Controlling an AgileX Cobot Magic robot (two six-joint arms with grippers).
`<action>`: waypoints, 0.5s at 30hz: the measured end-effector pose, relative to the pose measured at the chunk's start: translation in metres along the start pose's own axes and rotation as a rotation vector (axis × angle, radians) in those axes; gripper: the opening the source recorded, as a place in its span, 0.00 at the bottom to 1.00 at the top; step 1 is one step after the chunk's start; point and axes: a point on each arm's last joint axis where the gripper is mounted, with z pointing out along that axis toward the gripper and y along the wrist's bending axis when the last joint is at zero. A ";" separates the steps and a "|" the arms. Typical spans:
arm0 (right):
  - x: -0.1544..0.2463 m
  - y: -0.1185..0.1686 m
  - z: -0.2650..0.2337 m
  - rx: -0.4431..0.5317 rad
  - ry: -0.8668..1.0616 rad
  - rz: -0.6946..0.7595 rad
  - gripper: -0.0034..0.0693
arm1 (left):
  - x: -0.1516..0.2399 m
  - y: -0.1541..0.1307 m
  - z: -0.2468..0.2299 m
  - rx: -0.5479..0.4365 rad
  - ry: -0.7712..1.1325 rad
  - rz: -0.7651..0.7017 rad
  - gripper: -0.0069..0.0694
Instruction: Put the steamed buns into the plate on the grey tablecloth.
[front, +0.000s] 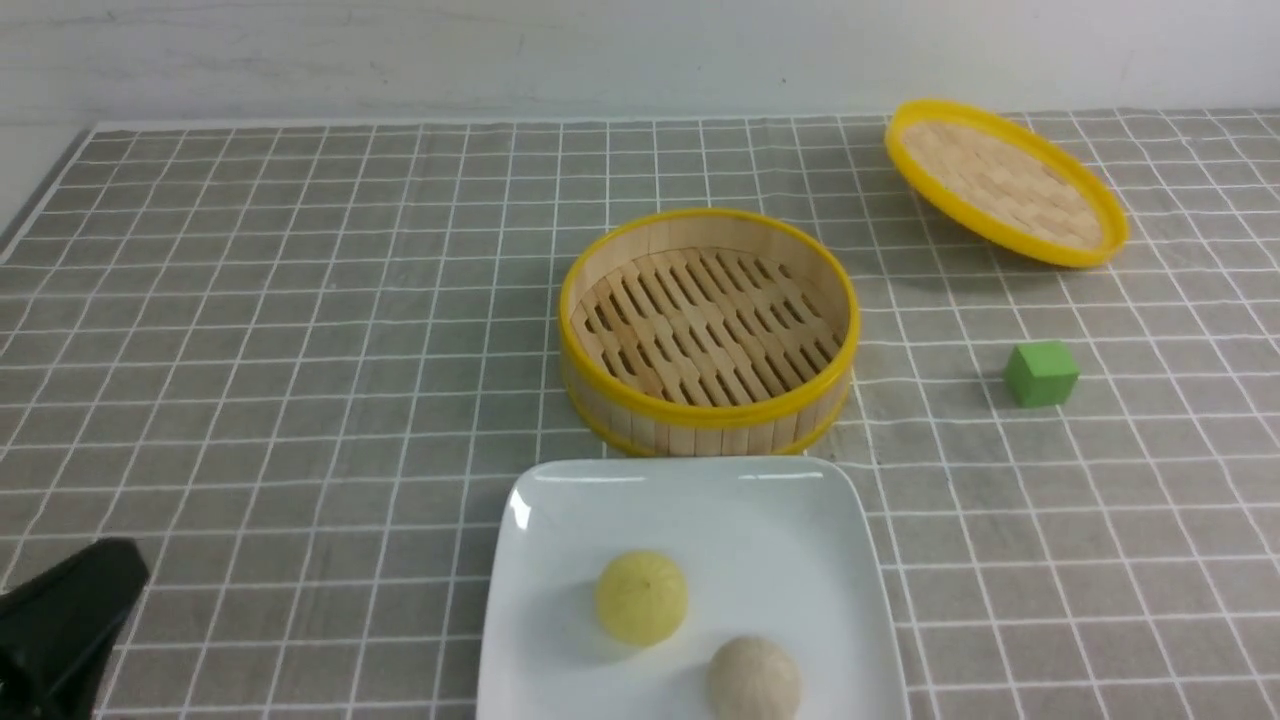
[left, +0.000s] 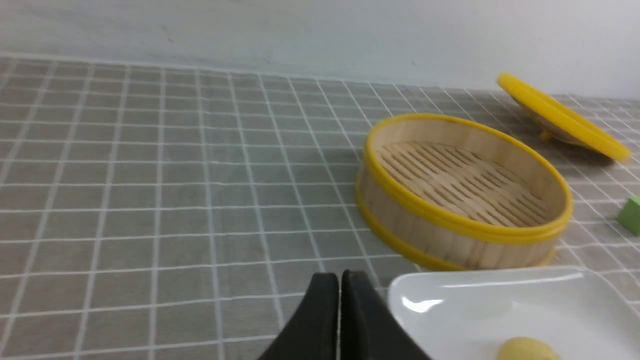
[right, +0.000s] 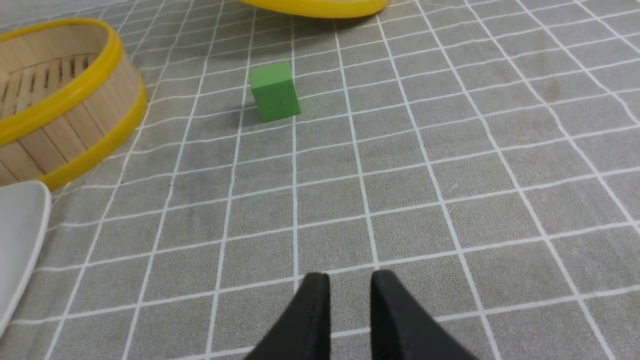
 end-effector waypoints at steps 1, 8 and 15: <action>0.000 0.000 0.000 0.000 0.000 0.000 0.25 | 0.012 0.005 -0.004 -0.050 -0.016 0.003 0.13; 0.000 0.000 0.000 0.000 0.000 0.000 0.26 | 0.050 0.023 -0.013 -0.269 0.038 0.004 0.14; 0.000 0.000 0.000 0.000 0.000 0.000 0.27 | 0.065 0.028 -0.015 -0.311 0.177 0.037 0.14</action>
